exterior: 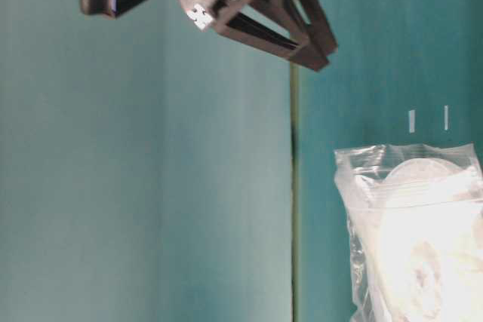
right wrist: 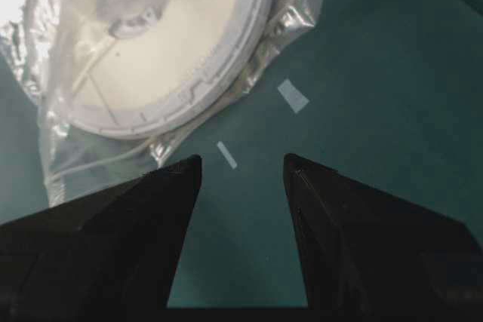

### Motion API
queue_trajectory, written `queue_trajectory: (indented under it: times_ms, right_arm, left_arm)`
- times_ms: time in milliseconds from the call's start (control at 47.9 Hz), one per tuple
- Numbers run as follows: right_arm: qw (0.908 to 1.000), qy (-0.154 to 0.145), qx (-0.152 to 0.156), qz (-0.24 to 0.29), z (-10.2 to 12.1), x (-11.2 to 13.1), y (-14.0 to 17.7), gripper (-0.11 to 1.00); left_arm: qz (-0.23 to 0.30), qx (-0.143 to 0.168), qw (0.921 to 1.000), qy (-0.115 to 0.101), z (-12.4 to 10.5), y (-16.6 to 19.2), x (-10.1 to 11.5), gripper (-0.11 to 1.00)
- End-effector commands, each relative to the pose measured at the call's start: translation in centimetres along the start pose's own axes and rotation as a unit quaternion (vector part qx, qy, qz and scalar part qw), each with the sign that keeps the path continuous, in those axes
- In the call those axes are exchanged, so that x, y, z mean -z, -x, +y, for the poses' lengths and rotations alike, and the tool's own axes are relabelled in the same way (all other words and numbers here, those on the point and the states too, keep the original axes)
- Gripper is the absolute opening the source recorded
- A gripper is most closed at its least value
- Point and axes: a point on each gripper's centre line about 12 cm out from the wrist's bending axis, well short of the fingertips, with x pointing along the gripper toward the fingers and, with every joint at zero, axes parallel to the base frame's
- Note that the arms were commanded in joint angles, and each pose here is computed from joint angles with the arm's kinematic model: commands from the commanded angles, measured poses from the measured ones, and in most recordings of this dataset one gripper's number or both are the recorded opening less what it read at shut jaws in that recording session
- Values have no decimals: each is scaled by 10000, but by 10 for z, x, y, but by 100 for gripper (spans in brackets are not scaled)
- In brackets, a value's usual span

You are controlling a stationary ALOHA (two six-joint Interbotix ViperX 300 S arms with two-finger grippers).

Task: Take out the reel from the clear zip bag.
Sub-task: 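Grasp the bag's left edge with the left gripper, then reach the right gripper into the bag opening and grip the white reel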

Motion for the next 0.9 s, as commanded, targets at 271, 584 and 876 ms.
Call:
queue_trajectory:
  times_ms: [271,584,876]
  right_arm:
    - [9999,-44,-95,-102,15,-7,-23,67]
    - [9985,-542,-20,-85,22,-12,-57,77]
    - [9886,-1501,53,-39,22,-12,-74,87]
  left_arm:
    - [-24,66,10000,-32,-5,-2,-2,0]
    - [-12,47,10000,-32,-4,-2,-2,0]
    - [13,8,10000,-86,-2,0,0,0]
